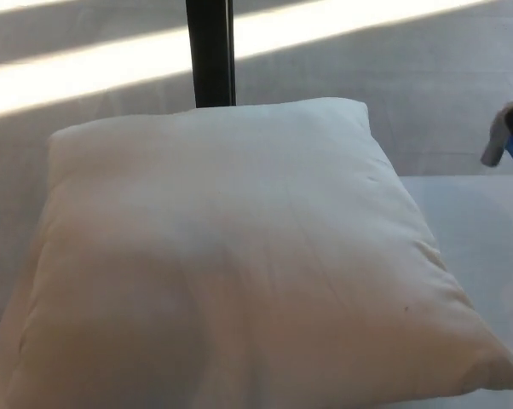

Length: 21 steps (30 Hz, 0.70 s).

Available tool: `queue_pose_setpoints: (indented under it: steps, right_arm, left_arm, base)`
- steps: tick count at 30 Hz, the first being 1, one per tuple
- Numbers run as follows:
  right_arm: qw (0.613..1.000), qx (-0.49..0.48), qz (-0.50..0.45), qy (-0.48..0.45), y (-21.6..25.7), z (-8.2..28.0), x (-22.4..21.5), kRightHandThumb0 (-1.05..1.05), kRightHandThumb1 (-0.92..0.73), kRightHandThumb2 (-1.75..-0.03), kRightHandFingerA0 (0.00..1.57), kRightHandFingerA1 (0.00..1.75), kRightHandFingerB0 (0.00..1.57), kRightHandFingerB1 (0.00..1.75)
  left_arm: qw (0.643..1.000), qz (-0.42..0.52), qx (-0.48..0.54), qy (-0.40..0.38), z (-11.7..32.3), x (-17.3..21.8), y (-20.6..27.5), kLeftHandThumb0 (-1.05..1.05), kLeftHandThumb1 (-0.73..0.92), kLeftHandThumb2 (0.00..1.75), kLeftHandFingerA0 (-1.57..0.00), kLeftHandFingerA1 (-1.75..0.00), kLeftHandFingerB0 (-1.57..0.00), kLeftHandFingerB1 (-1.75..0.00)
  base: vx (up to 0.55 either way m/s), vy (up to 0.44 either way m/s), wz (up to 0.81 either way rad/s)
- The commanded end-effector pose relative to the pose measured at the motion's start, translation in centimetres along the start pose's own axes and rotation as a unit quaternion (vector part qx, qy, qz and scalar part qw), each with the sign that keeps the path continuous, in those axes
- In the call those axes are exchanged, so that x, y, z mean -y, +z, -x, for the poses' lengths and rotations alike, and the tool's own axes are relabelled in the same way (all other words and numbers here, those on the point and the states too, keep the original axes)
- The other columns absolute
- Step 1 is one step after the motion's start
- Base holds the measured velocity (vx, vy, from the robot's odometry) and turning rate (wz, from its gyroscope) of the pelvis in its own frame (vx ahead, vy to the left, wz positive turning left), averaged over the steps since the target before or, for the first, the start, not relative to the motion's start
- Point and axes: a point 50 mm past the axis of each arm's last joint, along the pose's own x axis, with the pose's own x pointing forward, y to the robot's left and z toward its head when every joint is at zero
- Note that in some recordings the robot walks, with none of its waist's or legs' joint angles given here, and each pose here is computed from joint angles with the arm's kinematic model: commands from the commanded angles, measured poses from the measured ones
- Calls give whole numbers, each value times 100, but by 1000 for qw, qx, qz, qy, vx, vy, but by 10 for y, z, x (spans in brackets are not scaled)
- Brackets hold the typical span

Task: A hammer is kept on the right hand side and a pillow is kept on the left hand side on the desk infront of the robot and the robot uses its right hand to pick up the hammer and makes a downward swinging motion to hit the pillow

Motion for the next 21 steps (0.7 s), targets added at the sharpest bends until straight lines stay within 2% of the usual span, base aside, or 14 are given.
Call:
queue_pose_setpoints:
  steps: [1,2,3,5,6,8,9,11,13,14,15,18,19,21]
  right_arm:
    - [874,223,382,-201,11,11,48,-19,-61,-89,85,175,76,150]
    - [862,225,402,-210,9,11,48,-19,-61,-89,85,175,76,150]
    - [844,228,430,-225,5,10,48,-18,-62,-89,95,168,76,144]
    - [829,236,450,-234,2,10,47,-18,-62,-89,95,168,76,144]
    - [811,240,475,-244,-2,8,45,-18,-66,-82,85,167,79,140]
    - [801,251,485,-246,-4,8,42,-18,-66,-83,86,168,79,139]
    - [792,257,494,-249,-4,8,41,-13,-67,-80,93,165,80,136]
    - [746,283,544,-259,-7,8,35,-21,-64,-88,91,169,80,140]
    - [733,291,556,-264,-9,8,34,-18,-63,-86,92,170,80,140]
    - [716,297,575,-261,-13,7,31,-17,-62,-80,88,174,74,148]
    - [712,301,580,-258,-15,7,30,-18,-57,-89,90,175,74,152]
    - [701,312,595,-241,-22,8,26,-19,-58,-89,92,175,76,151]
    - [694,324,598,-236,-27,8,23,-21,-56,-94,92,175,77,148]
    - [681,337,611,-223,-42,7,18,-22,-59,-86,92,175,85,123]
  left_arm:
    - [1000,-7,3,11,3,-14,3,-74,82,65,-77,-54,-66,-48]
    - [1000,-3,3,14,3,-14,3,-74,82,65,-77,-54,-66,-48]
    - [1000,-7,2,11,3,-14,4,-73,83,65,-74,-53,-63,-47]
    - [1000,-6,3,9,3,-14,4,-73,83,65,-74,-53,-63,-47]
    - [1000,-2,-4,10,3,-14,3,-73,83,65,-73,-51,-63,-46]
    - [1000,4,0,11,3,-14,3,-73,82,65,-73,-53,-63,-47]
    - [1000,2,-1,9,3,-14,2,-73,83,65,-73,-54,-63,-46]
    - [1000,-4,-1,10,3,-13,2,-73,82,65,-74,-53,-64,-47]
    - [1000,-2,-1,12,3,-13,2,-74,81,65,-77,-54,-66,-47]
    - [1000,-3,1,16,3,-13,2,-73,81,65,-76,-53,-68,-48]
    - [1000,-3,1,14,3,-13,2,-73,82,65,-76,-54,-67,-48]
    - [1000,-10,1,11,3,-12,1,-73,83,65,-76,-54,-65,-47]
    - [1000,-5,1,13,3,-10,1,-74,81,64,-78,-54,-67,-48]
    - [1000,-8,-1,12,3,-11,1,-74,82,65,-76,-54,-66,-48]
  base:
    - [0,0,0]
    - [0,0,0]
    - [0,0,0]
    - [0,0,0]
    - [0,0,0]
    - [0,0,0]
    - [0,0,0]
    - [0,0,0]
    - [0,0,0]
    - [0,0,0]
    - [0,0,0]
    - [0,0,0]
    - [0,0,0]
    - [0,0,0]
